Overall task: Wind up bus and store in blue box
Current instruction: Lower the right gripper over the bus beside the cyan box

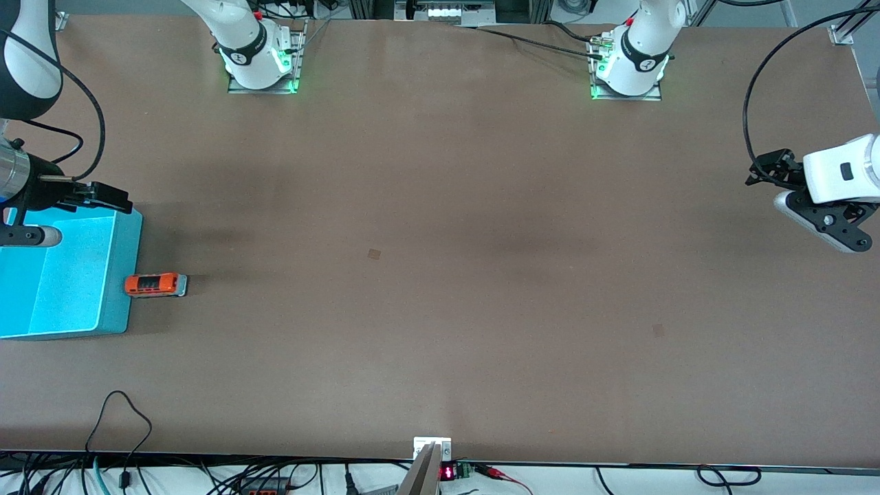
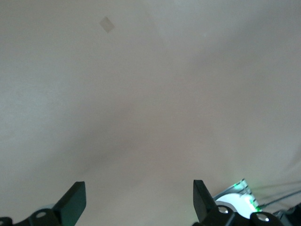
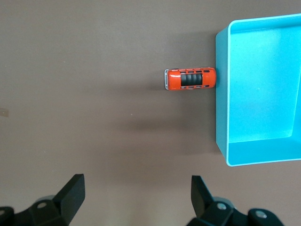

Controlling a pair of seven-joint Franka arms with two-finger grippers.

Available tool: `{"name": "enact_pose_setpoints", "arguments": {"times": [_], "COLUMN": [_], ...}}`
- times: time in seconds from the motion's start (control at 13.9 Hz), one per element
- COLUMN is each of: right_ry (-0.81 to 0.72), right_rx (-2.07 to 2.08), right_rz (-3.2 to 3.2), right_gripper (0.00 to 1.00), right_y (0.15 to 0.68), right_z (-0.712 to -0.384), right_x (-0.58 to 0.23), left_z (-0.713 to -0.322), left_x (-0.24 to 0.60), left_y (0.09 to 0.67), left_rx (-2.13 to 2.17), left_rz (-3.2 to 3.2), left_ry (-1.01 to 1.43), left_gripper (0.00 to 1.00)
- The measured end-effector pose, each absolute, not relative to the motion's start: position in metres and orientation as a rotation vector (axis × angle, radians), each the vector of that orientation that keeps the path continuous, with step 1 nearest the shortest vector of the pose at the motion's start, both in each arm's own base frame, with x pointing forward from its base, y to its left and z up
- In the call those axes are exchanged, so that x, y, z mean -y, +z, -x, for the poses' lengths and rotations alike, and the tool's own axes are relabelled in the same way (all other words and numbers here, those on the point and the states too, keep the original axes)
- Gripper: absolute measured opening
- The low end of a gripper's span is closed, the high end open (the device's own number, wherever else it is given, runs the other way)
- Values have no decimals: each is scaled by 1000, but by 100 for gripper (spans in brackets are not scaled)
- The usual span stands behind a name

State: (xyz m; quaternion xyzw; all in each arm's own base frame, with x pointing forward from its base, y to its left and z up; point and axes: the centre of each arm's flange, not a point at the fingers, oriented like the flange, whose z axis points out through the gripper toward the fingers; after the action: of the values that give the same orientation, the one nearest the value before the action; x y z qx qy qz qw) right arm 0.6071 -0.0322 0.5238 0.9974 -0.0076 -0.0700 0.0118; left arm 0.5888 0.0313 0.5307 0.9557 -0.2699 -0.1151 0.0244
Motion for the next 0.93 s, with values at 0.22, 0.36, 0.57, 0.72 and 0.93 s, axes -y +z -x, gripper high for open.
{"name": "enact_pose_setpoints", "arguments": {"times": [0.22,0.36,0.57,0.72,0.93], "right_ry": [-272,-309,-343,-325,-294], "right_rx": [-37,-131,-299,-520,-911], "right_rz": [-3110,-3112,-3106,-3086,-3025], "right_gripper": [100,100,100,100,100], "right_y": [517,514,497,473,423], "right_z": [-605,-603,-604,-606,-602], "right_x": [32,33,40,52,82], "left_z": [-592,-593,-577,-565,-556], "left_x": [-10,20,50,35,16], "left_y": [541,556,579,583,580], "left_rx": [740,515,145,61,0], "left_rz": [-3011,-3110,-3186,-3193,-3185], "left_ry": [-320,-215,-25,16,-37], "left_gripper": [100,100,100,100,100]}}
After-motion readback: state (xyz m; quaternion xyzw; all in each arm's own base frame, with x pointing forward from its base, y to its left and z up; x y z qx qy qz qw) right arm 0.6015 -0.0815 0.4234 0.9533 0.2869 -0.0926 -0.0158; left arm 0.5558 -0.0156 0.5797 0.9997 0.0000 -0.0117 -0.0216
